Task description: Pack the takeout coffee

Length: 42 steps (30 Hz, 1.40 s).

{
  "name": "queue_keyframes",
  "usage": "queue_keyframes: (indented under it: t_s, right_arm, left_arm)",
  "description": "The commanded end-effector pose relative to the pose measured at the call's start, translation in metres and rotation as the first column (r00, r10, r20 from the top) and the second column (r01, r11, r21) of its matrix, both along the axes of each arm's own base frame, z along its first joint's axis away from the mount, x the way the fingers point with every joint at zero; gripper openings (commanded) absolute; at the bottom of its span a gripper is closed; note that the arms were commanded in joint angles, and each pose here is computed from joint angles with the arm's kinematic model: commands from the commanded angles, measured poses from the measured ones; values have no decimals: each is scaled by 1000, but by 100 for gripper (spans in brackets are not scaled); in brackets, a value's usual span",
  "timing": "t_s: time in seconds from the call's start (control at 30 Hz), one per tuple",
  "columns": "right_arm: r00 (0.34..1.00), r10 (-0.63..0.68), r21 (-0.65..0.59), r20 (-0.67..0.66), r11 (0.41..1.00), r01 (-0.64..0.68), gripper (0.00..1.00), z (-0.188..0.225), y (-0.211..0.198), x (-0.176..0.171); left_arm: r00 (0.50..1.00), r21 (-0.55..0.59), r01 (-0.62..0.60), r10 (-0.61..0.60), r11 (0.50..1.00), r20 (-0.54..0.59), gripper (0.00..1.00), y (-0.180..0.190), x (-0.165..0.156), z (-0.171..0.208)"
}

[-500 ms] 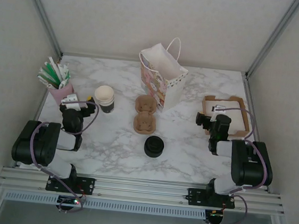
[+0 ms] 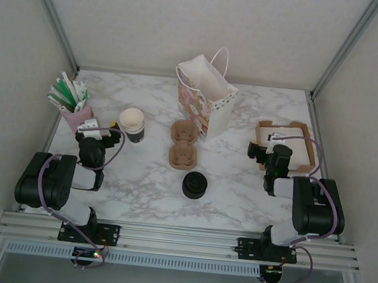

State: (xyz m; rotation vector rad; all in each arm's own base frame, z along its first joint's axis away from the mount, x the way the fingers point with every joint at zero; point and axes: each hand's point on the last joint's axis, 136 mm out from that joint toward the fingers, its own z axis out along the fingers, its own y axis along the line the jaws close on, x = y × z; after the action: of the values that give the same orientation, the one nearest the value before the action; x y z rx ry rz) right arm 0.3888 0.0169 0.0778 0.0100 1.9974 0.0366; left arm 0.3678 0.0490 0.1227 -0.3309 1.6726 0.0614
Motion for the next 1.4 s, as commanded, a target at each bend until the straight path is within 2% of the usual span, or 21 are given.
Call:
queue_keyframes:
  t_s: [0.0, 1.07, 1.17, 1.27, 1.37]
  right_arm:
    - [1000, -5, -9, 22, 1000, 5, 99, 5, 0, 5]
    - [1000, 13, -8, 18, 1000, -13, 99, 5, 3, 5]
    - [999, 40, -11, -5, 999, -40, 99, 10, 8, 4]
    - [999, 45, -16, 17, 999, -44, 99, 34, 10, 7]
    - [998, 45, -17, 36, 999, -44, 99, 54, 10, -1]
  left_arm:
    - [999, 10, 1, -2, 1000, 35, 100, 0, 2, 8]
    - [999, 10, 2, -2, 1000, 40, 99, 0, 2, 10]
    - [998, 2, -29, 29, 1000, 60, 99, 5, -5, 19]
    - [987, -17, -97, 98, 995, 124, 99, 15, -24, 31]
    - [983, -40, -142, 146, 989, 108, 99, 22, -26, 38]
